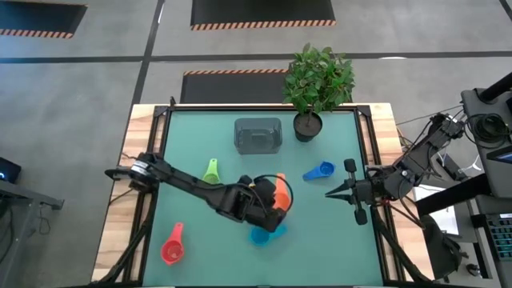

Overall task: Nest measuring cups in basket
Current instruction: Stack the orange measuring cup into the purple measuring cup

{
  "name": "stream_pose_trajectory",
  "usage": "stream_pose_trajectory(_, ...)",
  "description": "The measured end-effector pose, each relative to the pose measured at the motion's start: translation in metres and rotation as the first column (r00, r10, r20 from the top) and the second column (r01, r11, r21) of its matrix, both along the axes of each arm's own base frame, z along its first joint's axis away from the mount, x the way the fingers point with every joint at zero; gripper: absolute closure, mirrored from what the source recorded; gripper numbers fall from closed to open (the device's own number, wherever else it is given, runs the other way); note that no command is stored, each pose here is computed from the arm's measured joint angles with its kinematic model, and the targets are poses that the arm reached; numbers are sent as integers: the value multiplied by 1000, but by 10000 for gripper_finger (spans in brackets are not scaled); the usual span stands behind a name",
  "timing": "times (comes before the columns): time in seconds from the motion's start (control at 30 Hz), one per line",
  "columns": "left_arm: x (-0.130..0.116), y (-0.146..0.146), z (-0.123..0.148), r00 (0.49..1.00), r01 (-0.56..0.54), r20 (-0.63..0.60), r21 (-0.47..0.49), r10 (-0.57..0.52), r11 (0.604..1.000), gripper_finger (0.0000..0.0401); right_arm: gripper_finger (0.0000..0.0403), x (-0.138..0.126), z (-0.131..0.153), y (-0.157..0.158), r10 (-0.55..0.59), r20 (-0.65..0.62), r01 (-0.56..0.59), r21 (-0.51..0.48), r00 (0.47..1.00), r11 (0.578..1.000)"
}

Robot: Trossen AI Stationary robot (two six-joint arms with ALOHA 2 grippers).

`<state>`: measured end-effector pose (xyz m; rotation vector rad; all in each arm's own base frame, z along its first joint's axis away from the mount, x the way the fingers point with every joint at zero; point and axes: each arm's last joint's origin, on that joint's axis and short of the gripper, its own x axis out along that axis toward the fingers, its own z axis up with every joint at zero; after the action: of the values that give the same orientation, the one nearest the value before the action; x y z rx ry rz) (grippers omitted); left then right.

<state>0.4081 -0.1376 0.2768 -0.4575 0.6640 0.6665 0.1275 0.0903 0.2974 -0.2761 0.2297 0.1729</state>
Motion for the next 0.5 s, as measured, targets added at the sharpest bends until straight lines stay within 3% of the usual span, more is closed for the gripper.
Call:
stream_pose_trajectory(0.2, 6, -21, -34, 996, 41, -77, -6, -42, 999, 385, 394, 0, 0, 0, -1, -1, 1, 2, 1000, 1000)
stream_pose_trajectory(0.5, 12, -17, -42, 996, 32, -88, 17, -31, 999, 384, 394, 0, -1, 0, -1, -3, 1, 2, 1000, 1000)
